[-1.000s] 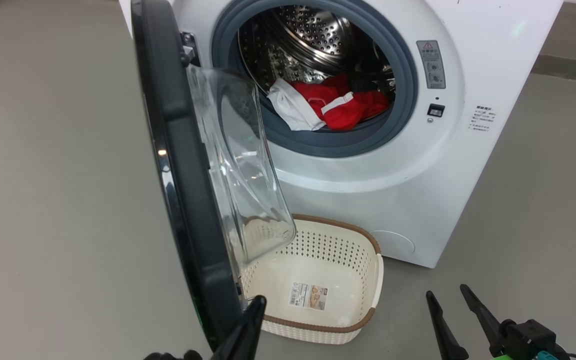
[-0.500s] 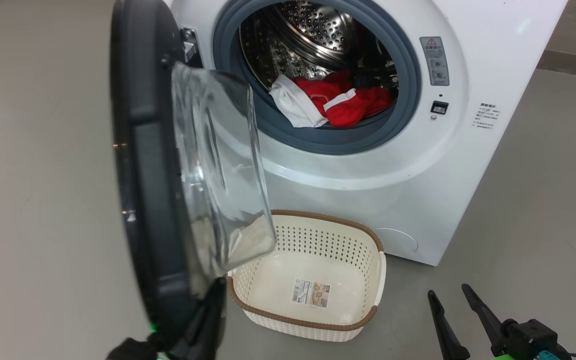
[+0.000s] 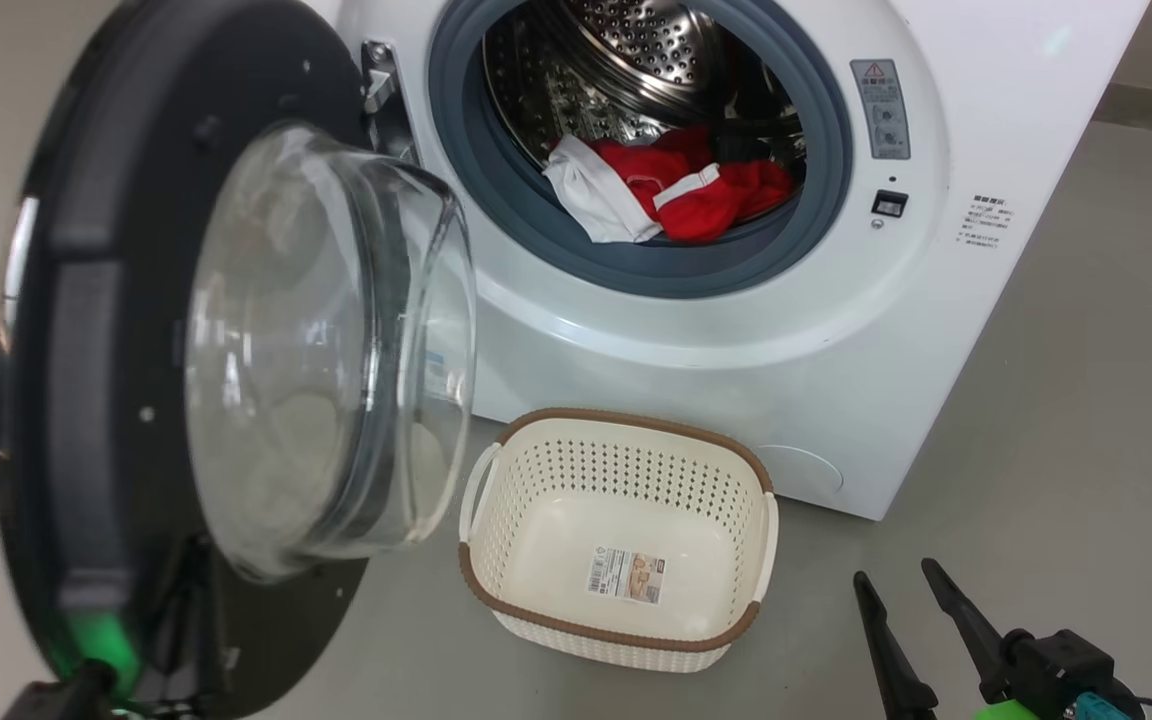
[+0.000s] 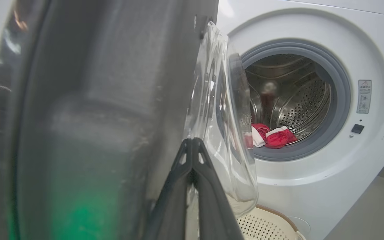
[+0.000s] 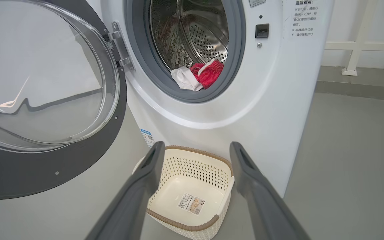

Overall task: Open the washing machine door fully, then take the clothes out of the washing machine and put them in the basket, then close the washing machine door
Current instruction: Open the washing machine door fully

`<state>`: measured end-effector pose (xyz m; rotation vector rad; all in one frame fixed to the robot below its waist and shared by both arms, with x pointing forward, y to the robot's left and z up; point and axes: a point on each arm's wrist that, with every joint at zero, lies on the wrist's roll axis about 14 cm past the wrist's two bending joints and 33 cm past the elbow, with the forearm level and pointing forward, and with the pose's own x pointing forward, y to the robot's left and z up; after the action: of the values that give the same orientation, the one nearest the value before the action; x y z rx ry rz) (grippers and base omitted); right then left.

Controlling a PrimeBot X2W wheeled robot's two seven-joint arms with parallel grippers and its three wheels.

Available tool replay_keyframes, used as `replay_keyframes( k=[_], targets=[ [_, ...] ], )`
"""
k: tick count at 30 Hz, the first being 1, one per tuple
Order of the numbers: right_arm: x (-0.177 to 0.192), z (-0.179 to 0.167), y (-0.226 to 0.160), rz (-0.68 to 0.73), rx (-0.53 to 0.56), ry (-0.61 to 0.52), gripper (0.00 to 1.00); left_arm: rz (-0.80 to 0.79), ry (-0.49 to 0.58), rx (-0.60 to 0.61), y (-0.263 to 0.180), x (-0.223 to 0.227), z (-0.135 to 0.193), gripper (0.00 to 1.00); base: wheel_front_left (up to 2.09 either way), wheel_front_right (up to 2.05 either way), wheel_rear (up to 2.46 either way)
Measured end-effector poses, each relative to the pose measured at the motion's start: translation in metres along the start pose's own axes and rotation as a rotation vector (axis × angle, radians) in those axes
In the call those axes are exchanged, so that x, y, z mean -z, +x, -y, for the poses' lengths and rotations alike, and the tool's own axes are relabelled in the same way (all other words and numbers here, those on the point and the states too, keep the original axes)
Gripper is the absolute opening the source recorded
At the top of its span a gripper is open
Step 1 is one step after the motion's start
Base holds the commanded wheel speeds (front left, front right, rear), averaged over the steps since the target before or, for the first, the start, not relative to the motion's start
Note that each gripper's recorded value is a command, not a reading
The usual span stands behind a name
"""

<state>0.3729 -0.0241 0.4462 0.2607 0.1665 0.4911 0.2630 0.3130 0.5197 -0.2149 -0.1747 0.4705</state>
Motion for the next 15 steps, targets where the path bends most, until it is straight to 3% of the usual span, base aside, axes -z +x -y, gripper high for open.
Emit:
replay_keyframes(
  k=[15],
  targets=[
    [0.007, 0.012, 0.007, -0.015, 0.025, 0.013, 1.00, 0.041, 0.116, -0.236, 0.025, -0.019, -0.082, 0.00, 0.00, 0.00, 0.00]
  ],
)
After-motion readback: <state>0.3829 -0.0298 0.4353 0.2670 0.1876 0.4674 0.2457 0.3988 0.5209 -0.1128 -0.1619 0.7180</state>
